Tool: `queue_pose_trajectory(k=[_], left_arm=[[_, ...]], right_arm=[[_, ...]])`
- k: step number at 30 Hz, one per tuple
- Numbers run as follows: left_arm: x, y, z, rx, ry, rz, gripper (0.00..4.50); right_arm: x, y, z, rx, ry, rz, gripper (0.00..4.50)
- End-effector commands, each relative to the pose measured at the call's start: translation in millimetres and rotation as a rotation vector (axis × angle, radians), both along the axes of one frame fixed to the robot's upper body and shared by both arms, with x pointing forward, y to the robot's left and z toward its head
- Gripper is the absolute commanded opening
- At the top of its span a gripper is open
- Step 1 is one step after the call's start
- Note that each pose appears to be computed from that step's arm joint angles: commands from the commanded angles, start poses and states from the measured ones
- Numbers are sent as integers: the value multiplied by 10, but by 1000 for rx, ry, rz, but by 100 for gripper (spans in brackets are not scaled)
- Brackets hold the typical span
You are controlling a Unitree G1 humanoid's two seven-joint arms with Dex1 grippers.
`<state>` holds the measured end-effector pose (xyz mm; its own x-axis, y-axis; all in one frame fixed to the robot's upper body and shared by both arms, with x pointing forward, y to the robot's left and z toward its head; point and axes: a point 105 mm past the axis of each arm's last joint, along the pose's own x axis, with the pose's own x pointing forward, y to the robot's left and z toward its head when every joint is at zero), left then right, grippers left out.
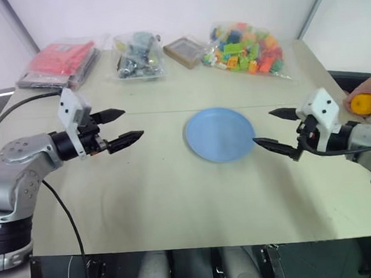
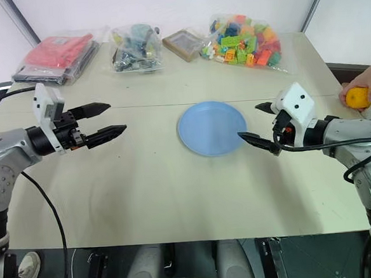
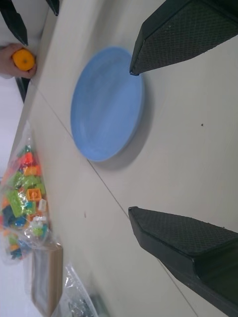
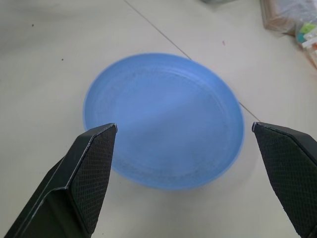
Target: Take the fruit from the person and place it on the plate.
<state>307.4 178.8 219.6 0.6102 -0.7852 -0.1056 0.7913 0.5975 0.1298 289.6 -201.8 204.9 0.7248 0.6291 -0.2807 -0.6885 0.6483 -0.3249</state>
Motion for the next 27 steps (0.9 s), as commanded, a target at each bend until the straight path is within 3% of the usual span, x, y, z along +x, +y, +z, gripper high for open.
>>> queue_pose_trajectory(k=[1, 27], left_arm=[[19, -20, 101, 9, -52, -4, 445], [13, -108, 152, -26, -63, -22, 445]], right_arm=[[-44, -58, 158, -12, -55, -18, 450], [-70, -72, 134, -12, -38, -22, 450]])
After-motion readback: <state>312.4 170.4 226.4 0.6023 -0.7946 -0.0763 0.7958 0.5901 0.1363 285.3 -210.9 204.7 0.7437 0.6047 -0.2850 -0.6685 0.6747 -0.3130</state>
